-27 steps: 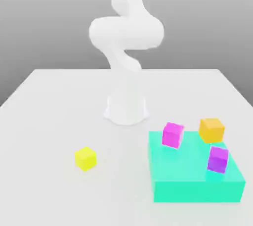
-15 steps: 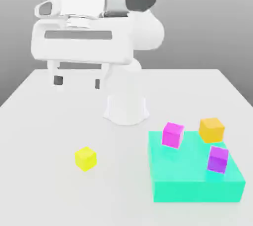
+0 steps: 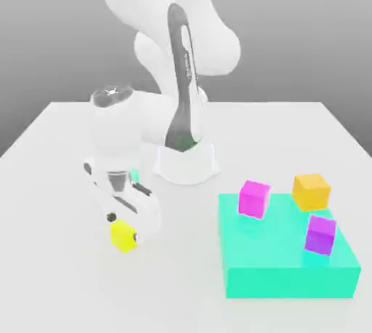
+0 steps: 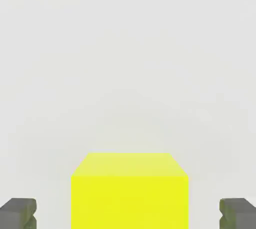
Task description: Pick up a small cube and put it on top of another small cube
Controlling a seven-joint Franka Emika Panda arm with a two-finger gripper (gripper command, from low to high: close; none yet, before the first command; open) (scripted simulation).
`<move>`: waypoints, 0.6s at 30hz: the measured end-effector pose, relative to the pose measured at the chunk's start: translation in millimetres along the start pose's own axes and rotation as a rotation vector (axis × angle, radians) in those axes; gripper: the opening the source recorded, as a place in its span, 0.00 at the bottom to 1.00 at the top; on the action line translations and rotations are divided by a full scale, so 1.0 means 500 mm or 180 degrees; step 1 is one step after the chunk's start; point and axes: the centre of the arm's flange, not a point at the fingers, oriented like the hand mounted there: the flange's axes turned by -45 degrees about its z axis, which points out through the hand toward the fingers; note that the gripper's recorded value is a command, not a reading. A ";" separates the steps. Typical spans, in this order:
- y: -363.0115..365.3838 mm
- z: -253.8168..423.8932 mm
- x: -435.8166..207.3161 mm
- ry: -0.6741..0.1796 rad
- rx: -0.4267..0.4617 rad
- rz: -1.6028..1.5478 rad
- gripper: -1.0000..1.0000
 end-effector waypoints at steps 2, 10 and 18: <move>0.000 0.000 0.000 0.0001 0.0000 0.0000 0.00; -0.001 -0.048 0.003 0.0004 -0.0003 0.0002 0.00; -0.104 -0.165 -0.024 0.0011 0.0026 -0.0377 0.00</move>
